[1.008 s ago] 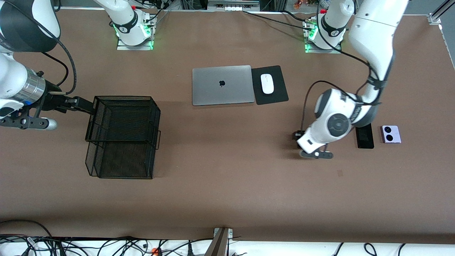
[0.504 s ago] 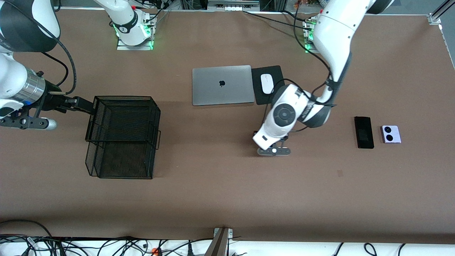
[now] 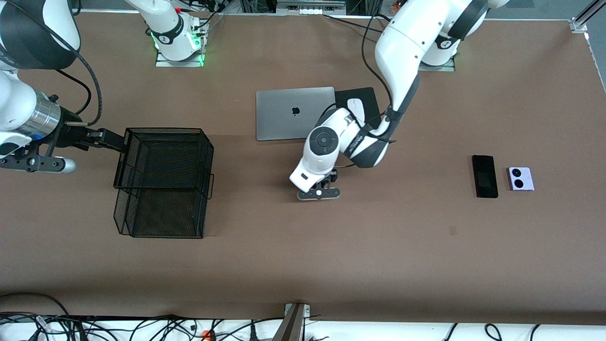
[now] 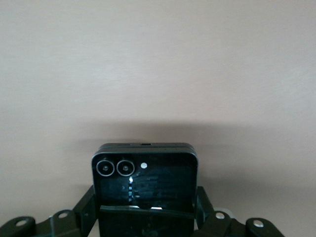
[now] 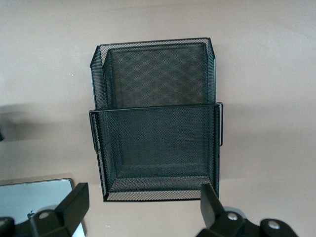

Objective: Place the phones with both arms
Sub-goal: 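Carry the black flip phone toward the laptop with the left gripper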

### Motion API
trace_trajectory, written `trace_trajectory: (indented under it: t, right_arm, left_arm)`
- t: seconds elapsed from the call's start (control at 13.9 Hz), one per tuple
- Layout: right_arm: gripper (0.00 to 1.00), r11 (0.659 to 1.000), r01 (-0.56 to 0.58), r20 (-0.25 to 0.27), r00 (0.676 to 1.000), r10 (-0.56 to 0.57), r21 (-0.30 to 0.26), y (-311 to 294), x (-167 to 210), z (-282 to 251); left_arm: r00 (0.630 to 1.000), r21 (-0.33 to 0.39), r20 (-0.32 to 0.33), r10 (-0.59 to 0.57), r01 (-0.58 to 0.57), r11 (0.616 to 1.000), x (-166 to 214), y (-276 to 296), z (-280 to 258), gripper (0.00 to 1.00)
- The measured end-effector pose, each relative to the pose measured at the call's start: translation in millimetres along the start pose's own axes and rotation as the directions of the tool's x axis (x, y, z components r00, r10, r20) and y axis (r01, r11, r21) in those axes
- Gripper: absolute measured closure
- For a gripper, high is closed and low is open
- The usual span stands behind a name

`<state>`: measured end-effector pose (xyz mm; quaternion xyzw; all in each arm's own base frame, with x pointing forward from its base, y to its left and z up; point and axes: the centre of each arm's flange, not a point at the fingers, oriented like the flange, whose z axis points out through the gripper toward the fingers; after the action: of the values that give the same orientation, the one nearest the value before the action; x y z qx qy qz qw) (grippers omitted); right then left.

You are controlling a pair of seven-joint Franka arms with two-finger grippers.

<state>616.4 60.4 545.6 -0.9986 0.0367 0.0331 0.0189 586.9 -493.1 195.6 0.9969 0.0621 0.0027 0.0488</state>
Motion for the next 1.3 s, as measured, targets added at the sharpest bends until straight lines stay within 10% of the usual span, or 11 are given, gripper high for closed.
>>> trace_trajectory:
  t: [0.58,0.86,1.3]
  right_arm:
    - [0.0,1.0,0.0,0.0,1.0,0.0,0.0,0,0,0]
    - [0.0,1.0,0.0,0.0,1.0,0.0,0.0,0,0,0]
    - [0.0,1.0,0.006,0.0,1.0,-0.006,0.0,-4,-1,0]
  left_arm:
    - [0.995,-0.029,-0.03,-0.09,0.089,0.996,6,12,20,0.19]
    - [0.992,-0.036,-0.035,-0.123,0.122,0.992,6,13,19,0.0]
    - [0.996,0.112,0.025,-0.088,0.085,0.99,30,-16,-16,0.0]
